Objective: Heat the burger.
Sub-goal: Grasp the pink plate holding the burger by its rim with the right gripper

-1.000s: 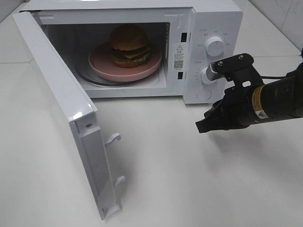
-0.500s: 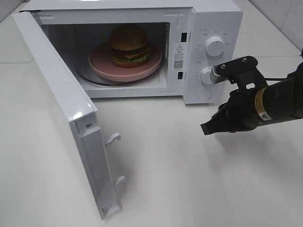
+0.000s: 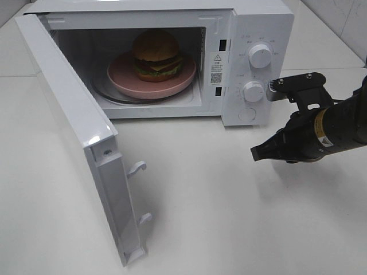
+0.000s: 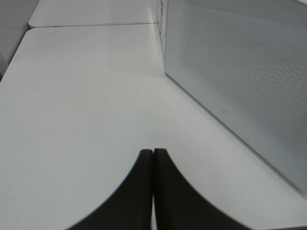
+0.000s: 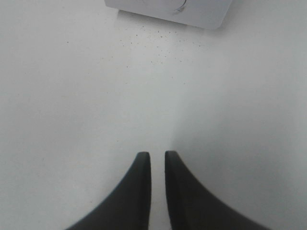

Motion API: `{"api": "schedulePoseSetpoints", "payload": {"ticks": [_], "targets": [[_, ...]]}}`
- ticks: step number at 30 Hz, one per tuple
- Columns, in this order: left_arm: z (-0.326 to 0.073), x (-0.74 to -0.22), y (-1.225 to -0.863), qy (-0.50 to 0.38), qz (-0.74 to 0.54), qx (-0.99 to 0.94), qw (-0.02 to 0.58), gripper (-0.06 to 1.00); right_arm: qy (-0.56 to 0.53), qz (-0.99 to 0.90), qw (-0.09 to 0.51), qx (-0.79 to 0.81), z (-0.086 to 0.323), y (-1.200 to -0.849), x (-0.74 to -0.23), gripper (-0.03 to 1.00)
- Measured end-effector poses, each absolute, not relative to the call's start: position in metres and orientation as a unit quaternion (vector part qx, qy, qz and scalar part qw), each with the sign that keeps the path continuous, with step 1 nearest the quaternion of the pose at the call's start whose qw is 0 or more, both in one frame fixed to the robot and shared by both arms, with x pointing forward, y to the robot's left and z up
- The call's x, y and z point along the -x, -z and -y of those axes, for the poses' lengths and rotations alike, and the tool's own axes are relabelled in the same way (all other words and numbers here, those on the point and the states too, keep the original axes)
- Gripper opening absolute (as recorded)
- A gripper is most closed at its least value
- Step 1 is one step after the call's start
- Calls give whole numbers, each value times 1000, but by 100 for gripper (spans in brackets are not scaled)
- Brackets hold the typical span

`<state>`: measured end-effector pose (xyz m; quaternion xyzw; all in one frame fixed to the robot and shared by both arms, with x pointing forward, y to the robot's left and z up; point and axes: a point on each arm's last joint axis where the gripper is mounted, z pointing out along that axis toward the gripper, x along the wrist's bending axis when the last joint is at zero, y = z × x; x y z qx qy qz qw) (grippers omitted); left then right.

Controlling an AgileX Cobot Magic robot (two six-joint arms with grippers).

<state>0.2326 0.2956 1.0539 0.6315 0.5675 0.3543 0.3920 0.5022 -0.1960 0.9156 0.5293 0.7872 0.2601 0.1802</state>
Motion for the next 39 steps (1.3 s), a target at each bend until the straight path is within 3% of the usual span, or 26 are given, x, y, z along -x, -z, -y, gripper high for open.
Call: {"api": "schedulePoseSetpoints", "payload": {"ticks": [10,15,18,20,23,30,35,36,39], "targets": [[-296,-233,-1054,-354,-567,-631,392,0,-199,-782,189,-560,204,-926,-505,12],[-296,-233,-1054,-354,-567,-631,392,0,-169,-838,105,-509,189,-945,-510,12],[-296,-233,-1054,-354,-567,-631,392,0,-170,-848,85,-495,185,-949,-509,12],[-296,-233,-1054,-354,-567,-631,392,0,-191,-872,19,-451,172,-964,-509,12],[-296,-233,-1054,-354,-567,-631,392,0,-214,-879,-2,-426,164,-976,-512,12],[-296,-233,-1054,-354,-567,-631,392,0,-250,-890,17,-381,153,-1000,-524,16],[-296,-233,-1054,-354,-567,-631,392,0,-267,-908,34,-320,125,-1014,-525,27],[-296,-233,-1054,-354,-567,-631,392,0,-272,-915,37,-295,109,-1014,-525,33],[-296,-233,-1054,-354,-567,-631,392,0,-275,-921,39,-275,94,-1013,-526,36]]}}
